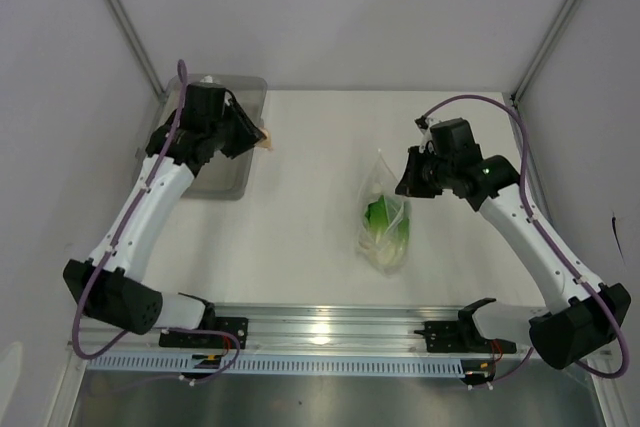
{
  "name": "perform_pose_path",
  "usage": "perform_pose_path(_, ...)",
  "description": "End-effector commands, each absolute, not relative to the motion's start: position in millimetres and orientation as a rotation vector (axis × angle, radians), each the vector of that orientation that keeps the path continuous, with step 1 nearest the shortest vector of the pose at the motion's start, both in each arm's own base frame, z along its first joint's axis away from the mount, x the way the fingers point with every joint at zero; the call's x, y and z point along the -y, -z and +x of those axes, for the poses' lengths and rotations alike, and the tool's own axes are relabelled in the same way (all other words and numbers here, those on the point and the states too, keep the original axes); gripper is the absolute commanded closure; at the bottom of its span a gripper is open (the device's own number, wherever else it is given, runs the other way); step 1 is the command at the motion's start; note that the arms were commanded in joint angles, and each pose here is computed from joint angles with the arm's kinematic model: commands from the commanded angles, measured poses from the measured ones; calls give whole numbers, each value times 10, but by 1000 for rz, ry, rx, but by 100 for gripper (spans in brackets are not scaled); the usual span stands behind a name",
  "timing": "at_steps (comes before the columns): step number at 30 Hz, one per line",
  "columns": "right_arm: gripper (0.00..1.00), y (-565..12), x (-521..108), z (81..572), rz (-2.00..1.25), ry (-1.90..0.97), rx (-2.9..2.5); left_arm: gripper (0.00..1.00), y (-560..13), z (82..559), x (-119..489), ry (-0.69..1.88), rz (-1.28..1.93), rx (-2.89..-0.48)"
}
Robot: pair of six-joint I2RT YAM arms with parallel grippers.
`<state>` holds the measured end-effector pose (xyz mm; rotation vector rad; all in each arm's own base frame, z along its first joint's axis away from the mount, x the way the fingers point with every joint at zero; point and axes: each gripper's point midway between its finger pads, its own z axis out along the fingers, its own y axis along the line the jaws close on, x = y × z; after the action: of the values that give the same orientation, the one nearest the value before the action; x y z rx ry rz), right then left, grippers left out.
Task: Place the food in the zip-top bag and seal the zipper
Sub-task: Pick up the fake vegetable from the bin.
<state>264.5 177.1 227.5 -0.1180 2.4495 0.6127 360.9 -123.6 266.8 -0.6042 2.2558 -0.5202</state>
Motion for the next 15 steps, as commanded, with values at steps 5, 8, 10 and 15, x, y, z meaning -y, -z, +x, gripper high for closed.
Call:
perform_pose_path(5, 100, -2431, -1856, 2738, -92, -613, -2407, 59, -3344, 2959, 2348, 975, -225, -2198)
perform_pose_path(8, 100, -2418, -1905, 2725, -93, -615, -2416, 58, -3403, 2773, 2685, 1062, -106, -2208)
perform_pose_path(10, 100, -2431, -1942, 2709, -98, -616, -2412, 58, -3348, 2730, 2842, 1087, -66, -2230)
perform_pose_path(15, 100, -2527, -2004, 2697, -103, -613, -2399, 58, -3193, 2574, 3186, 1140, 28, -2294)
